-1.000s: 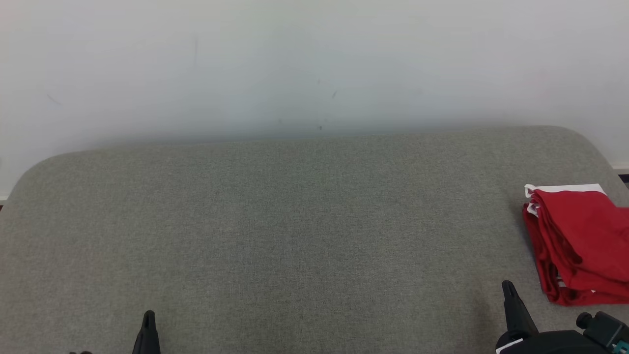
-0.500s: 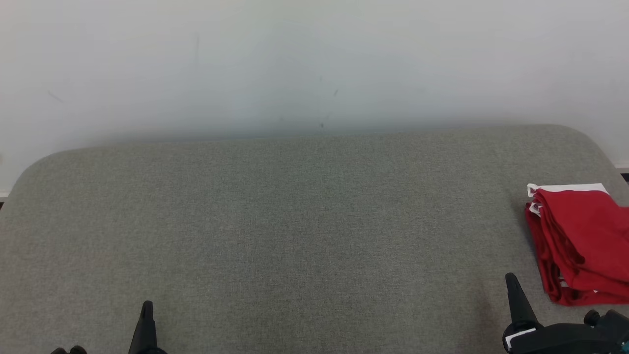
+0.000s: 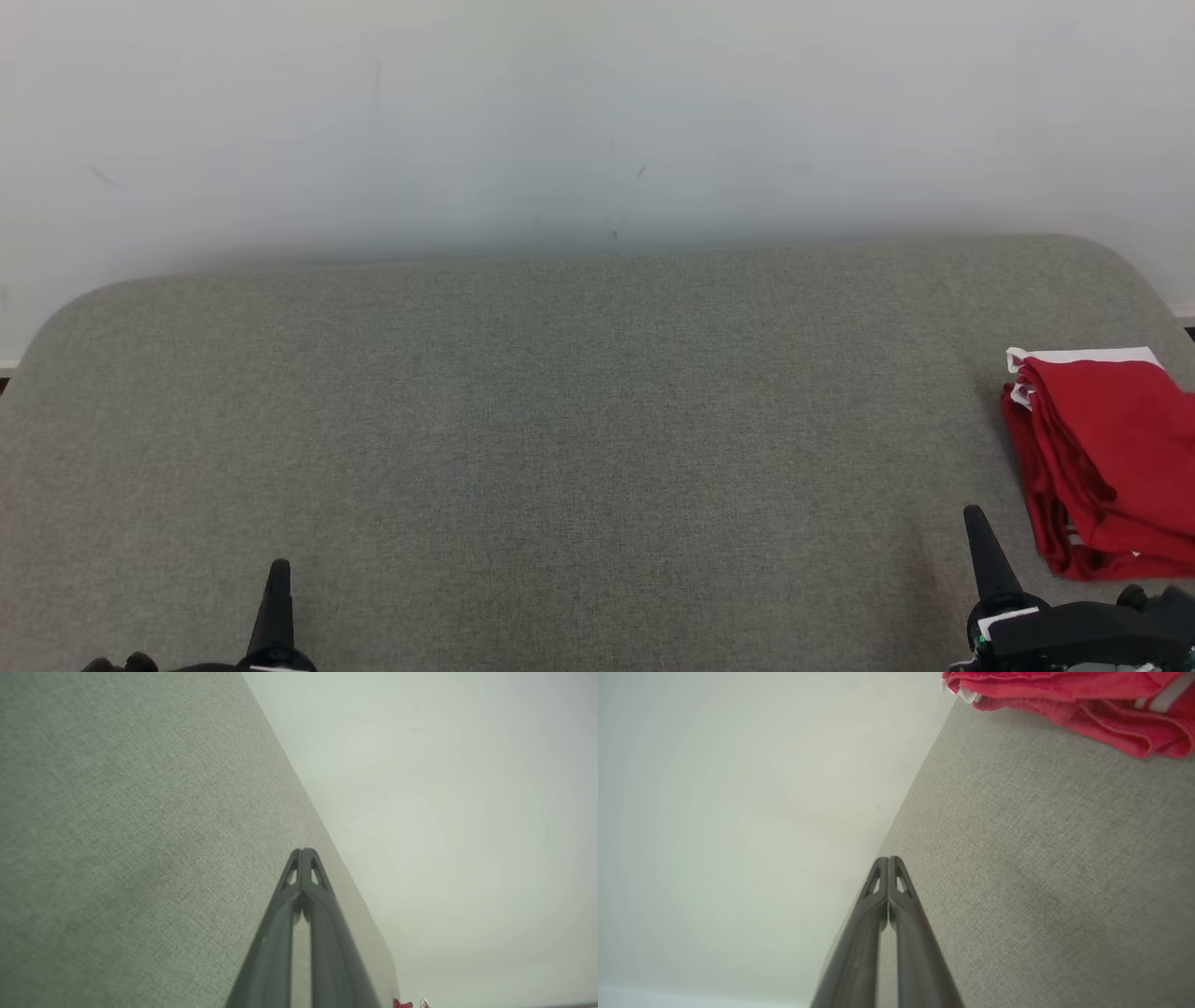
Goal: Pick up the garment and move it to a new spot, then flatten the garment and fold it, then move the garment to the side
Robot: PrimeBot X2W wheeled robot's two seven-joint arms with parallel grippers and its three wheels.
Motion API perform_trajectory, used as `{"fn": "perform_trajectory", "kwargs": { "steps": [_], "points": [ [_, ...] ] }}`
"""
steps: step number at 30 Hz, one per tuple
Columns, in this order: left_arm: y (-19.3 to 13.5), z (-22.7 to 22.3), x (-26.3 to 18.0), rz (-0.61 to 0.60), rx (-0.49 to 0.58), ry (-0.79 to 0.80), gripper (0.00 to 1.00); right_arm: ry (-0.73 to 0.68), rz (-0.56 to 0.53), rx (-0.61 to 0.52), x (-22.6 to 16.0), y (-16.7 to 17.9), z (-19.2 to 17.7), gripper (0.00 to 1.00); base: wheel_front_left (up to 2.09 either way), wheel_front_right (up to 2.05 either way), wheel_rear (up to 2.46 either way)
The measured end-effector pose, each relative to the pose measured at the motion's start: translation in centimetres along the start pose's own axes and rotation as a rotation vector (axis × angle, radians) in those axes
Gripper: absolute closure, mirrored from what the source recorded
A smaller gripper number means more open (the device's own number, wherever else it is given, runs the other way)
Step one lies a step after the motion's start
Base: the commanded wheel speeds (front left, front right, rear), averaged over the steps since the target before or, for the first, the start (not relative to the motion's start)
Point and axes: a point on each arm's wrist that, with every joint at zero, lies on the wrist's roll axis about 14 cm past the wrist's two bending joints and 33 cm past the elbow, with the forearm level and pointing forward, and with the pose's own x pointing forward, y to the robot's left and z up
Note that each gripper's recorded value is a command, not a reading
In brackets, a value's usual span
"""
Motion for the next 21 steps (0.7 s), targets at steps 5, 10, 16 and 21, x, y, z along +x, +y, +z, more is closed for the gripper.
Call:
{"fn": "perform_trajectory", "kwargs": {
  "steps": [5, 10, 16, 21],
  "points": [
    [0.06, 0.01, 0.04, 0.001, -0.049, 0.005, 1.00, -0.001, 0.004, 0.048, 0.16, 0.15, 0.08, 1.00, 0.00, 0.00, 0.00],
    [-0.10, 0.15, 0.15, -0.007, -0.099, 0.005, 1.00, -0.002, 0.008, 0.097, 0.28, 0.24, 0.15, 1.00, 0.00, 0.00, 0.00],
    [-0.47, 0.39, 0.45, -0.020, -0.154, 0.005, 1.00, -0.003, 0.016, 0.152, 0.47, 0.47, 0.25, 1.00, 0.00, 0.00, 0.00],
    [-0.48, 0.50, 0.47, -0.024, -0.198, 0.005, 1.00, -0.006, 0.028, 0.192, 0.76, 0.89, 0.41, 1.00, 0.00, 0.00, 0.00]
  ]
}}
